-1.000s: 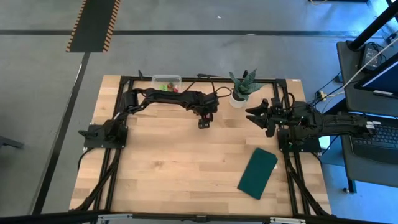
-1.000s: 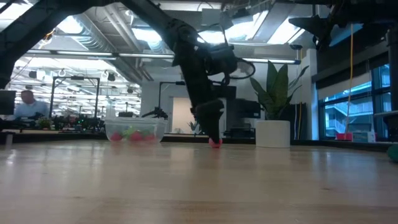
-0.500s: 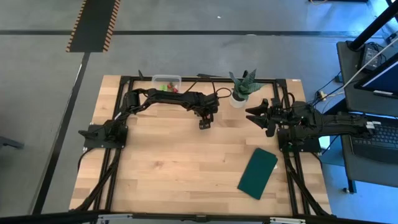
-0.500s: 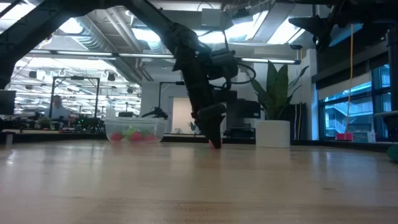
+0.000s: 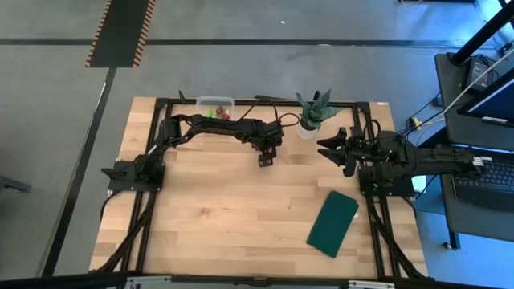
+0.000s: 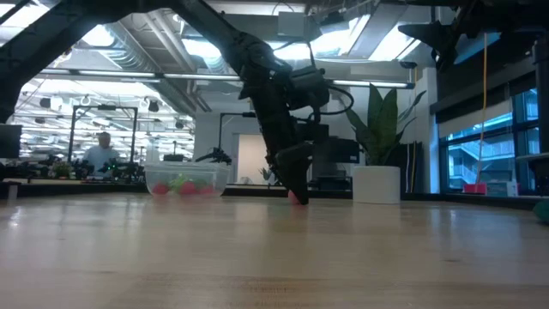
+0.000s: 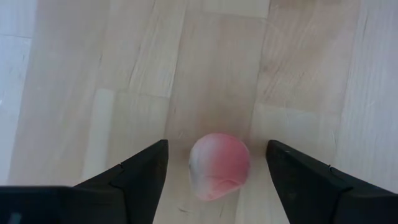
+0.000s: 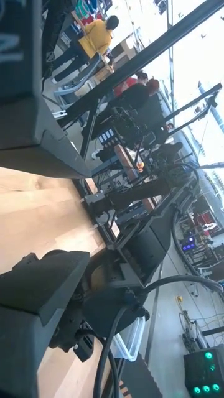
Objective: Pick and placing Produce into tupperware
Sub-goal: Put the pink peach into the transparent container
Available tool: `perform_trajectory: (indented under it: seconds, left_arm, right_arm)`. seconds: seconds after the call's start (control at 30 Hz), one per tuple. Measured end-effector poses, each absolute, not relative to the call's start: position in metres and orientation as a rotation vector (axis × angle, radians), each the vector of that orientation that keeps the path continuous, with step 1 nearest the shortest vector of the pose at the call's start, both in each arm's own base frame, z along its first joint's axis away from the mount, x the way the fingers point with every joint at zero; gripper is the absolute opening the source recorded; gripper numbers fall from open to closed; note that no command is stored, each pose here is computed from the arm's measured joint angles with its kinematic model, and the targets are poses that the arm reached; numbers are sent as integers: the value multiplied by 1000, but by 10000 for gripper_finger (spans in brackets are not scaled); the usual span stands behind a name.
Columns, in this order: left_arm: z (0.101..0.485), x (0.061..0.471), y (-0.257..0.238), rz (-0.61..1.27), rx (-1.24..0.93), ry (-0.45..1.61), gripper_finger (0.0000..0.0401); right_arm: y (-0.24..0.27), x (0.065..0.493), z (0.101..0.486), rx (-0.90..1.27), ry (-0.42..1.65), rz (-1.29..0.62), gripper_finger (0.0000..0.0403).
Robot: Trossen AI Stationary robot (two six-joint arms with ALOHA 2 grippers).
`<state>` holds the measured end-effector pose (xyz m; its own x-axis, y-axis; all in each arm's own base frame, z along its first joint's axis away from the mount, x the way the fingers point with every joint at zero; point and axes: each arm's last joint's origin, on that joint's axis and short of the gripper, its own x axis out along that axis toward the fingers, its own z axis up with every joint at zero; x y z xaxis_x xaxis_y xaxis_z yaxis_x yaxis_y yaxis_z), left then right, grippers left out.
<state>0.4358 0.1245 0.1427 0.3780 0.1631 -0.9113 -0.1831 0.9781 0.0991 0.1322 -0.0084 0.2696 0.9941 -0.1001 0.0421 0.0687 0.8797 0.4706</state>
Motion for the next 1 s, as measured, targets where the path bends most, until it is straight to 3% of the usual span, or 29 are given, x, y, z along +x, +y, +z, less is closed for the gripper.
perform_trajectory:
  seconds: [1.0]
  left_arm:
    - [142, 434, 123, 217, -16, 1183, 129]
  right_arm:
    - [-8, 132, 270, 488, -66, -88, 204]
